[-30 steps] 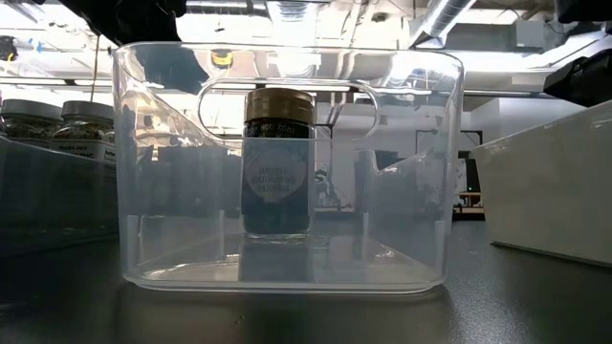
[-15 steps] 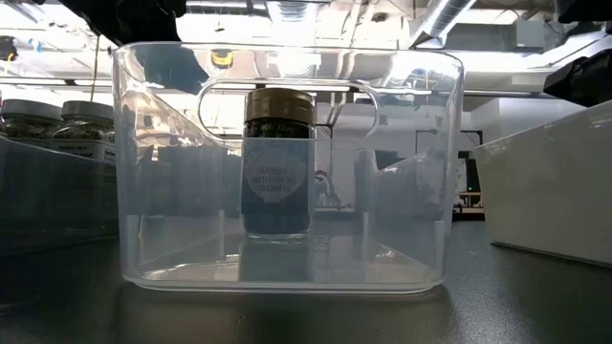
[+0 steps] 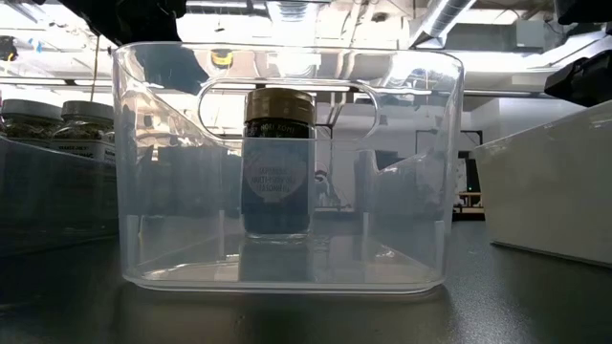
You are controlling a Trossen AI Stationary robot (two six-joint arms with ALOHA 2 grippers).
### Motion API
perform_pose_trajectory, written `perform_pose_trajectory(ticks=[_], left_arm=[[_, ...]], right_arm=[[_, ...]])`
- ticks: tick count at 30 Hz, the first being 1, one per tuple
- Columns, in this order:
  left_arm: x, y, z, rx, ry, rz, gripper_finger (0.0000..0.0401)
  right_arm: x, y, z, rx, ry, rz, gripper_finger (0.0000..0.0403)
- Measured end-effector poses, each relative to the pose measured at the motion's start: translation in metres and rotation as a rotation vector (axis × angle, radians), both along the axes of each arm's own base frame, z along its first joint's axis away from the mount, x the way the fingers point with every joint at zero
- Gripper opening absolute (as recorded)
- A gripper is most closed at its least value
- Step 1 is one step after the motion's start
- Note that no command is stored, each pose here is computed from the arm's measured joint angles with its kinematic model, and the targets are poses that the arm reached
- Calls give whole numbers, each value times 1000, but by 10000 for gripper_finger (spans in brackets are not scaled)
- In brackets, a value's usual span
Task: Sort spices by type
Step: Put the top red seasoning can into the white bin
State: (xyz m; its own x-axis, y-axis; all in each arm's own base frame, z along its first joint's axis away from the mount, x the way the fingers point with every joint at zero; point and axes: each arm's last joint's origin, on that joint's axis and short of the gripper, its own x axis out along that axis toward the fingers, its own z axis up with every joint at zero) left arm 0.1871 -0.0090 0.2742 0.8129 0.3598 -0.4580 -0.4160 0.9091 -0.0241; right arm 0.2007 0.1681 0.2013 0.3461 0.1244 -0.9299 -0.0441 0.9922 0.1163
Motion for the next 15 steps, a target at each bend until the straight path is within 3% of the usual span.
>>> perform_pose_trajectory(ticks=[15], left_arm=[[0, 0, 0, 0, 0, 0, 251]], right_arm=[[0, 0, 0, -7, -2, 17, 261]])
